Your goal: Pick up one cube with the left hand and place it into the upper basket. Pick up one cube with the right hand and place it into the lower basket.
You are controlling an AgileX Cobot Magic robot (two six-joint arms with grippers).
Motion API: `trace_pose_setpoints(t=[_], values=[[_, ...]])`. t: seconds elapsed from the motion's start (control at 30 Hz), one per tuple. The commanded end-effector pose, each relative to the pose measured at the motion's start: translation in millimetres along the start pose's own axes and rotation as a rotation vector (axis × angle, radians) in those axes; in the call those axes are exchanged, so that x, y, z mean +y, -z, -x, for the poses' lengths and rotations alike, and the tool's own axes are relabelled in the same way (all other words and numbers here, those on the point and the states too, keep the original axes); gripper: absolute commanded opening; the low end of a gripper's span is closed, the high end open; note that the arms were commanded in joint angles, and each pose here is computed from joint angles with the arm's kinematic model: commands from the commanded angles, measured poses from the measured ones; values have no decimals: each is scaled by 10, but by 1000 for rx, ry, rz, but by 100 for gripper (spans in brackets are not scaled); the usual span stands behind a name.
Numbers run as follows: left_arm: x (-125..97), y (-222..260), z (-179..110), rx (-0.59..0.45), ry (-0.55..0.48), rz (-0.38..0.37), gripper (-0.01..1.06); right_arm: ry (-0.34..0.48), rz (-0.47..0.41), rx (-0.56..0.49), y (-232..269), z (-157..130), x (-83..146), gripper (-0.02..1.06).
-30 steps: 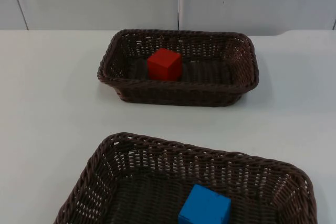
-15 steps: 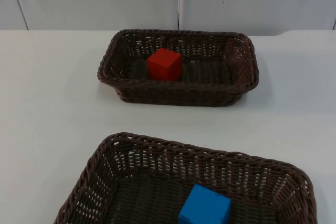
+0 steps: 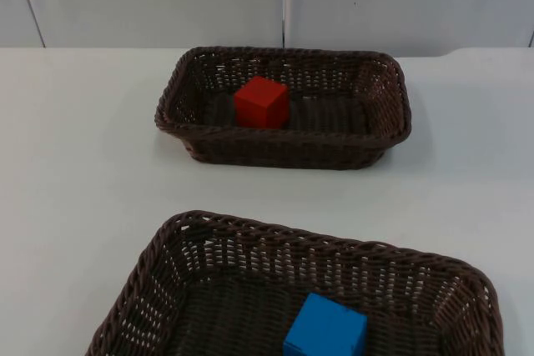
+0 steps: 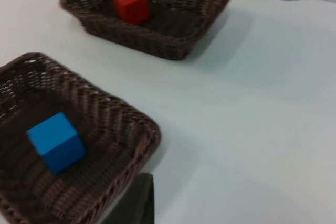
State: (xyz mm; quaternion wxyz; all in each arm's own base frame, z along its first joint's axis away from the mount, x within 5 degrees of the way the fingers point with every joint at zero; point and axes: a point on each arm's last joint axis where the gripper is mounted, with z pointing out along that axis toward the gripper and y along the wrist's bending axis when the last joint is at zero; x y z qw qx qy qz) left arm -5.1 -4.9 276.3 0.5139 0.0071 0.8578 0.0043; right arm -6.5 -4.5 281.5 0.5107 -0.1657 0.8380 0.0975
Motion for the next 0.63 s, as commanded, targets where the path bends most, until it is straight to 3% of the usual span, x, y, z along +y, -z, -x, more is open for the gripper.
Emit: trace_pose_setpoints(t=[0.0, 0.6], values=[[4, -8, -9, 0, 6, 7, 105, -29, -41, -1, -8, -12, 8, 105], [4, -8, -9, 0, 6, 7, 105, -149, -273, 0, -8, -12, 28, 105]])
